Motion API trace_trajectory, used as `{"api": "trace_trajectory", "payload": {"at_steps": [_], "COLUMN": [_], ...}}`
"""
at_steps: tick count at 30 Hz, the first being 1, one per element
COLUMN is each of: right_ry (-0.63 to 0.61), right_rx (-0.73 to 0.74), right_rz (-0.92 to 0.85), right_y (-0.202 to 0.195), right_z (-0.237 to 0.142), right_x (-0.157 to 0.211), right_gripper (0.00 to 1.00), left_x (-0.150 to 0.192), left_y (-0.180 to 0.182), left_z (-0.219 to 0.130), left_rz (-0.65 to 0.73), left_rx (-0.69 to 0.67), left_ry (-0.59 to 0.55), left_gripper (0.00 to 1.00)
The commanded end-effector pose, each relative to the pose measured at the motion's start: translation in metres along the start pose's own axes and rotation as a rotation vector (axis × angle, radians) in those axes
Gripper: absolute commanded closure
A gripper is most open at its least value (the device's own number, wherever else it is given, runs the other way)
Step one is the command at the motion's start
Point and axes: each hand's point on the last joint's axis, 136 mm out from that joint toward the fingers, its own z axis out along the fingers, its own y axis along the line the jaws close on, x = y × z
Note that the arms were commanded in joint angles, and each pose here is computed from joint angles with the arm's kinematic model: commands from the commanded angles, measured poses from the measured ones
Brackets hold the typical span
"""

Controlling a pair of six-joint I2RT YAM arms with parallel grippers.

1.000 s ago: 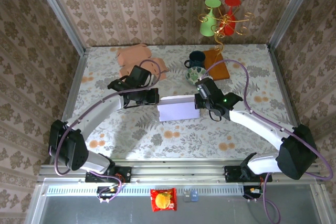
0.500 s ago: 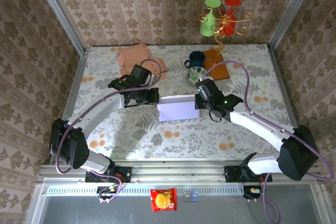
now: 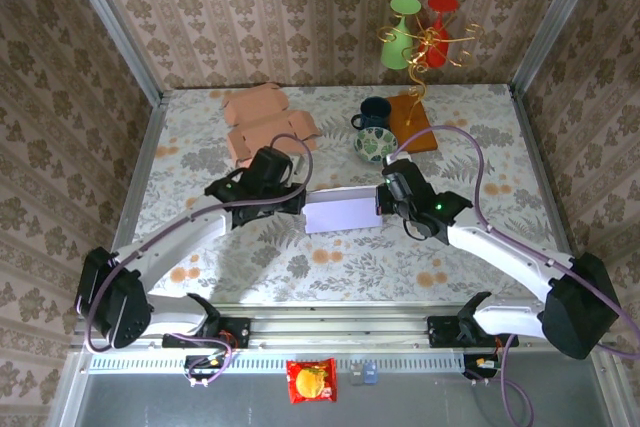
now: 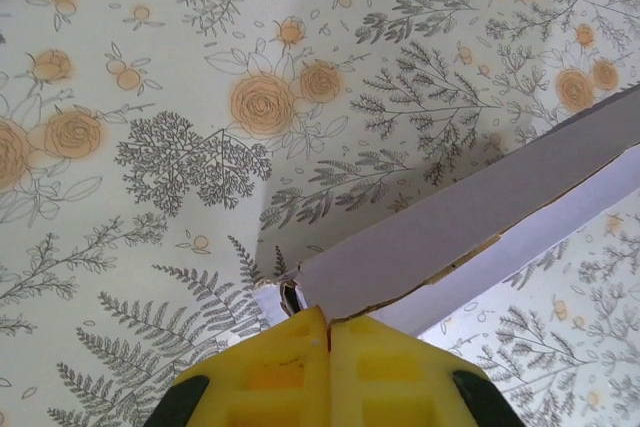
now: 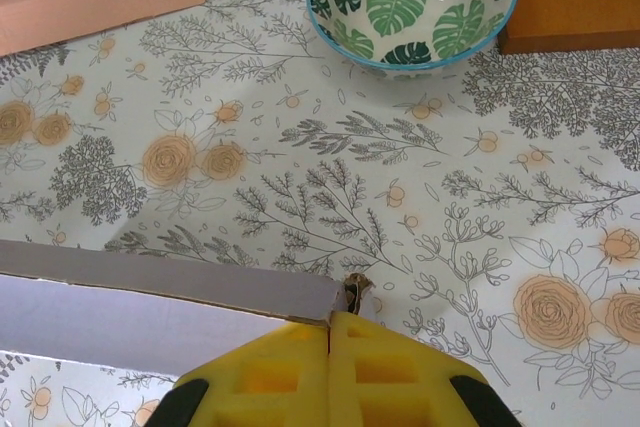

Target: Fold the paper box

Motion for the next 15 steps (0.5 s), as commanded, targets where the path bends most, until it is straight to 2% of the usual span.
{"api": "trace_trajectory", "payload": {"at_steps": [1, 7, 13, 15], "right_ry": [0.093, 0.192, 0.29, 0.318], "right_rx": [-0.064, -0.111, -0.239, -0.239], "right_rz": [0.018, 0.184, 0.401, 0.478], "right_y": [0.011, 0.015, 0.027, 0.022], "right_z": [-0.006, -0.022, -0.041, -0.049], "right_x": [0.022, 0.038, 0.048, 0.052], "right_gripper": [0.91, 0.7, 0.55, 0.48], "left_x": [0.015, 0.029, 0.035, 0.037], "left_y": [-0.008, -0.005, -0.01, -0.01], "left_z": [0.005, 0.001, 0.004, 0.005], "left_rz": [0.043, 0.07, 0.081, 0.079], "left_rx": [-0.01, -0.088, -0.115, -0.124], "left_ry": [-0.01, -0.06, -0.074, -0.076], "left_gripper": [1.0, 1.0, 1.0, 1.0]}}
